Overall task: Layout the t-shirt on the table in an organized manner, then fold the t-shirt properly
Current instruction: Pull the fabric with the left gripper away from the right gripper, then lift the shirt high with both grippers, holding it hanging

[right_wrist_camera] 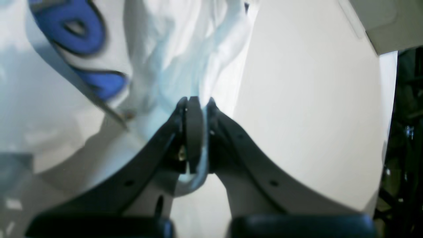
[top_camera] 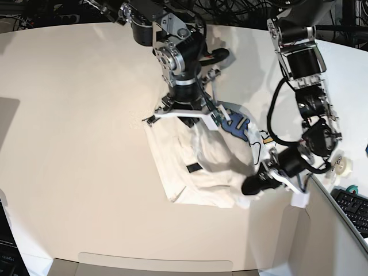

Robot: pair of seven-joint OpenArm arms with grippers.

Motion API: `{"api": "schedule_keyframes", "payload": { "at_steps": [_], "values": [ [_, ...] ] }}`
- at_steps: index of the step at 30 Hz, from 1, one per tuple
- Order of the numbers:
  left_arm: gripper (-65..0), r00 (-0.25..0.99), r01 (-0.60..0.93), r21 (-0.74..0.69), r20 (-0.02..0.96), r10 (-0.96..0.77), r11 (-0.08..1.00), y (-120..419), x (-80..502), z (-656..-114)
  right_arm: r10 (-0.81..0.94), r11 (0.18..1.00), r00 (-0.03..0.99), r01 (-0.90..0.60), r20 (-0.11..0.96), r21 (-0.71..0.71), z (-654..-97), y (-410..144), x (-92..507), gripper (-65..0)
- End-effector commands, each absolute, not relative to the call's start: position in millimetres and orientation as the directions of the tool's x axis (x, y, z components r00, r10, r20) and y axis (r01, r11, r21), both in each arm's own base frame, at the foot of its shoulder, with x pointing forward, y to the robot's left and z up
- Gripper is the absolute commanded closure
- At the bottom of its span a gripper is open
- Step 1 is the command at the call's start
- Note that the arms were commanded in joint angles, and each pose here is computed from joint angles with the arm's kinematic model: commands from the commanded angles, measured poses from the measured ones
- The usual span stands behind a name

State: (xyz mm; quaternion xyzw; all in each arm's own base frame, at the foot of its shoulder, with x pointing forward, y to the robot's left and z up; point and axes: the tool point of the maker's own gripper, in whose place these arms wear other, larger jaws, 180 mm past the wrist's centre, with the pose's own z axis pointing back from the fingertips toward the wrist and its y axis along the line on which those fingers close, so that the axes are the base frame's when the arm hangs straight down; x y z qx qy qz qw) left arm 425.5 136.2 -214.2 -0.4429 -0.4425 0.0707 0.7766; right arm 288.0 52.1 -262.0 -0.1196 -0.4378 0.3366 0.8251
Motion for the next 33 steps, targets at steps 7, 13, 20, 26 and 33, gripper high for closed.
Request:
{"api": "schedule_keyframes", "payload": {
  "at_steps": [7,13,20,26,33],
  "values": [
    [-0.6,0.426,0.368,-0.673,0.735,0.528,0.641,184.3,446.6,-131.4,0.585,0.789,0.241,-0.389,0.774,-0.475,-197.1,82.4,317.3,0.0],
    [-0.6,0.32,0.408,-0.609,0.793,0.518,0.68,211.8,452.3,-80.4,0.567,0.785,0.144,-0.392,0.811,-0.479,-175.8,94.4,331.6,0.0],
    [-0.6,0.168,0.412,-0.533,0.842,0.513,0.739,256.9,448.4,-19.4,0.519,0.782,0.023,-0.418,0.855,-0.463,-144.6,111.7,339.6,0.0],
    [-0.6,0.061,0.412,-0.483,0.86,0.506,0.773,283.8,439.3,22.8,0.416,0.766,-0.108,-0.494,0.903,-0.412,-119.2,137.6,334.0,0.0],
    [-0.6,-0.011,0.388,-0.475,0.854,0.52,0.789,308.4,429.2,41.1,0.205,0.708,-0.206,-0.644,0.957,-0.29,-94.7,171.6,310.6,0.0]
  ]
}}
